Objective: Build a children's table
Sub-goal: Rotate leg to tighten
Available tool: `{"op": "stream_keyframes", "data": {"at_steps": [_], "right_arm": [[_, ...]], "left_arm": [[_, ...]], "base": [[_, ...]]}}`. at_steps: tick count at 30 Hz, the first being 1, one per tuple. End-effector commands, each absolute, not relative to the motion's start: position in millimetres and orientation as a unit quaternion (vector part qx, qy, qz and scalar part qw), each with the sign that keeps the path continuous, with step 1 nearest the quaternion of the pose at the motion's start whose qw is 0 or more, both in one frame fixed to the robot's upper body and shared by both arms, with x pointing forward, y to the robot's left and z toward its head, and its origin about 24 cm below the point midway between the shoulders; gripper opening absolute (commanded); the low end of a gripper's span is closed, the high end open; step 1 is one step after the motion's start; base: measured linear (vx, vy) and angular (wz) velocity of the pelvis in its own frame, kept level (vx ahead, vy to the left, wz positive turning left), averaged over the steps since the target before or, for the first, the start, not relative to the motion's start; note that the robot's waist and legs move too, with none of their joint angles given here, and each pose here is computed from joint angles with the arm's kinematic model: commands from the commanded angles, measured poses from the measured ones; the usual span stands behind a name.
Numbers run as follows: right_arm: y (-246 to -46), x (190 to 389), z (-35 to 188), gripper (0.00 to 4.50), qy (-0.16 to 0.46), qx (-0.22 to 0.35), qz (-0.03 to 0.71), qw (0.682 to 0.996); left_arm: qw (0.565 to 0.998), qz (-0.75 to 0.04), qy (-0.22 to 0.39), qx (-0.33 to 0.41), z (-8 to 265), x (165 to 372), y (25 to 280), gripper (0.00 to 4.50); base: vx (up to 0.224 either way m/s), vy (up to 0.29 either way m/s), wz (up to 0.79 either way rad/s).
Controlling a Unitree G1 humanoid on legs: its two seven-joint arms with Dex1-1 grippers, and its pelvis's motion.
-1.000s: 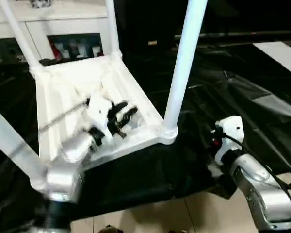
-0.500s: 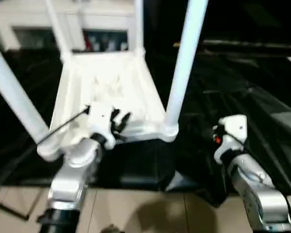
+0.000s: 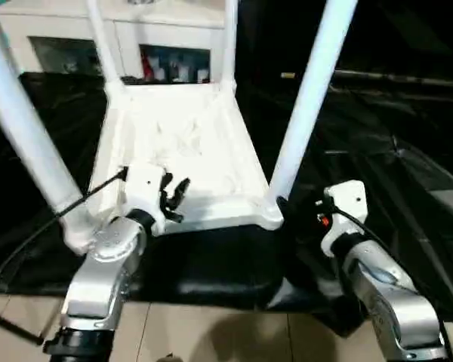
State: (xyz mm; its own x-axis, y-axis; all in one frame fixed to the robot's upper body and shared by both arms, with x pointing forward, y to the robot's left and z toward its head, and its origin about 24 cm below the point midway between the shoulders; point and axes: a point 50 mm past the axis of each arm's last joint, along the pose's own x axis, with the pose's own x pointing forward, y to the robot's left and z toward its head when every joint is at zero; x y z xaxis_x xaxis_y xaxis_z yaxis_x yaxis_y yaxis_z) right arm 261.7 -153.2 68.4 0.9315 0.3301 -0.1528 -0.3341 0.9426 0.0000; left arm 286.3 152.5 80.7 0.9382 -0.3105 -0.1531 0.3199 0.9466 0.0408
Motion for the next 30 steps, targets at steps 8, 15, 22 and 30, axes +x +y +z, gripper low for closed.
{"op": "stream_keyframes", "data": {"at_steps": [8, 15, 22, 30], "right_arm": [[-168.5, 253.9, 73.6, 4.50, 0.072, -0.006, 0.141, 0.987], [-177.0, 247.2, 74.8, 4.50, 0.076, -0.003, 0.139, 0.987], [-181.2, 250.7, 80.1, 4.50, 0.061, -0.017, 0.153, 0.986], [-191.0, 270.9, 84.5, 4.50, 0.059, -0.057, 0.137, 0.987]], "left_arm": [[0.981, -0.178, 0.076, 0.025, 81.5, 281.8, 146.4, 1.85], [0.980, -0.183, 0.074, 0.024, 80.3, 280.0, 145.7, 1.85], [0.975, -0.208, 0.073, 0.020, 77.6, 275.5, 144.9, 1.85], [0.975, -0.208, 0.073, 0.011, 76.9, 274.6, 143.1, 1.85]], "base": [[0.106, 0.008, -0.01], [0.053, -0.051, 0.00], [0.058, 0.039, 0.01], [0.029, 0.004, 0.02]]}}
